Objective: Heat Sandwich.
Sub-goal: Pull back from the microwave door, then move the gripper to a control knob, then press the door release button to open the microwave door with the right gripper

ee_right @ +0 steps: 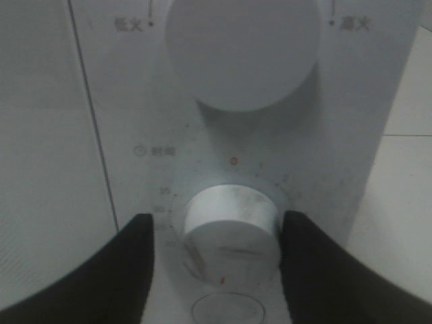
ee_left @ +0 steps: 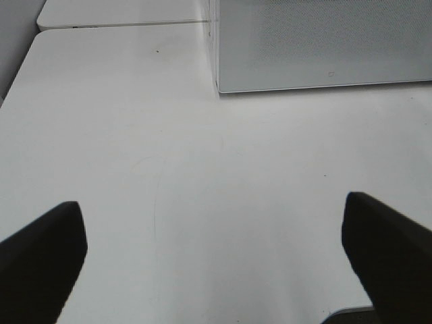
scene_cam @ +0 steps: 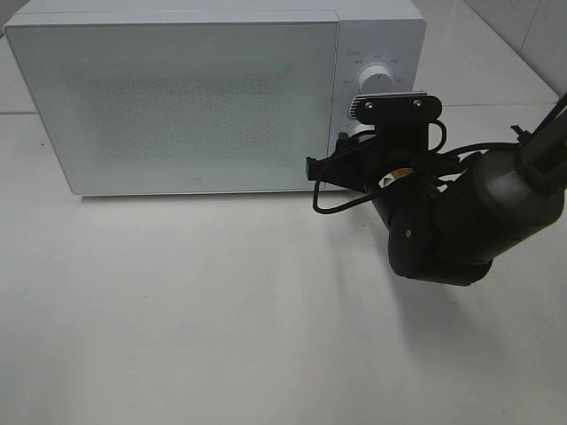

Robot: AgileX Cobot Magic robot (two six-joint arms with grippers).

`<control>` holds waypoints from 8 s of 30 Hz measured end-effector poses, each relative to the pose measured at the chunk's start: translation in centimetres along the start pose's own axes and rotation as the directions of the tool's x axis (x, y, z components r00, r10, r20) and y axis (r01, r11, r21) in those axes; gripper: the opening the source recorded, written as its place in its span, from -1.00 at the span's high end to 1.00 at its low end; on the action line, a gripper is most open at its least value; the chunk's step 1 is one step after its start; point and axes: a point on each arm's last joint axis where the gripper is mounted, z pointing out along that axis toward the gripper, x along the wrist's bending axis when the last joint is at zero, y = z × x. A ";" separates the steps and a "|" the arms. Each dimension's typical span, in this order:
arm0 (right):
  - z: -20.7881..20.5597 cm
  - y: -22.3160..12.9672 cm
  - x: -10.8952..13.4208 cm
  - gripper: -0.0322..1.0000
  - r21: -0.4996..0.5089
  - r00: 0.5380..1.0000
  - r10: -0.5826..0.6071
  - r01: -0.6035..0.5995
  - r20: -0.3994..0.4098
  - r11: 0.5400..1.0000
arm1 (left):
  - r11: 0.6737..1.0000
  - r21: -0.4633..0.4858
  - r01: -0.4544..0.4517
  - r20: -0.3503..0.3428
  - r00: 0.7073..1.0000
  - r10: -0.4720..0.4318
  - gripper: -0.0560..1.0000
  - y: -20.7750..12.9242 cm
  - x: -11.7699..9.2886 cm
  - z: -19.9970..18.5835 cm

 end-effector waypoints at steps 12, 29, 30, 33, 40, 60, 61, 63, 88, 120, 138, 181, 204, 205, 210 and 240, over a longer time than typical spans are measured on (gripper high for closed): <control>0.0 0.0 -0.2 0.10 -0.004 1.000 0.004 -0.004 0.013 1.000 | 1.000 0.000 0.000 0.000 1.000 0.000 -0.94 0.0 0.0 0.0; 0.0 0.0 -0.2 0.10 -0.005 1.000 0.025 -0.025 0.012 1.000 | 1.000 0.000 0.000 0.000 1.000 0.000 -0.94 0.0 0.0 0.0; 0.0 0.0 -0.1 0.10 -0.007 0.999 0.042 -0.042 0.009 0.999 | 1.000 0.000 0.000 0.000 1.000 0.000 -0.94 0.0 0.0 0.0; -0.1 0.0 -0.2 0.10 -0.008 0.998 0.068 -0.068 0.008 0.998 | 1.000 0.000 0.000 0.000 1.000 0.000 -0.94 0.0 0.0 0.0; -0.1 0.0 -0.2 0.10 -0.011 0.962 0.272 -0.272 0.004 0.962 | 1.000 0.000 0.000 0.000 1.000 0.000 -0.94 0.0 0.0 0.0; -0.1 0.0 -0.2 0.10 -0.008 0.542 0.840 -0.840 -0.005 0.542 | 1.000 0.000 0.000 0.000 1.000 0.000 -0.94 0.0 0.0 0.0; -0.1 0.0 -0.2 0.10 -0.008 0.485 0.874 -0.874 -0.006 0.485 | 1.000 0.000 0.000 0.000 1.000 0.000 -0.94 0.0 0.0 0.0; -0.1 0.0 -0.2 0.10 -0.008 0.453 0.892 -0.892 -0.006 0.452 | 1.000 0.000 0.000 0.000 1.000 0.000 -0.94 0.0 0.0 0.0; -0.1 -0.1 -0.3 0.10 -0.005 -0.230 0.973 -0.973 -0.008 -0.230 | 1.000 0.000 0.000 0.000 1.000 0.000 -0.94 0.0 0.0 0.0; -0.1 -0.1 -0.3 0.03 -0.006 -0.210 0.978 -0.978 -0.007 -0.210 | 1.000 0.000 0.000 0.000 1.000 0.000 -0.94 0.0 0.0 0.0; -1.5 -0.3 -0.3 -0.55 0.069 -0.081 0.997 -0.994 0.009 -0.081 | 1.000 0.000 0.000 0.000 1.000 0.000 -0.94 0.0 0.0 0.0; -11.6 1.9 -1.7 -0.55 0.636 0.837 0.546 -0.408 -0.025 0.655 | 1.000 0.000 0.000 0.000 1.000 0.000 -0.94 0.0 0.0 0.0; -20.0 11.1 -4.0 -0.55 0.710 0.836 0.007 0.461 -0.548 0.532 | 1.000 0.000 0.000 0.000 1.000 0.000 -0.94 0.0 0.0 0.0; -20.0 11.1 -4.0 -0.55 0.710 0.836 0.007 0.461 -0.548 0.532 | 1.000 0.000 0.000 0.000 1.000 0.000 -0.94 0.0 0.0 0.0; -22.3 12.6 -5.3 -0.55 0.670 0.822 -0.014 0.475 -0.570 0.570 | 1.000 0.000 0.000 0.000 1.000 0.000 -0.94 0.0 0.0 0.0; -32.6 10.0 -14.2 -0.55 0.495 0.975 -0.036 0.143 -0.220 0.857 | 1.000 0.000 0.000 0.000 1.000 0.000 -0.94 0.0 0.0 0.0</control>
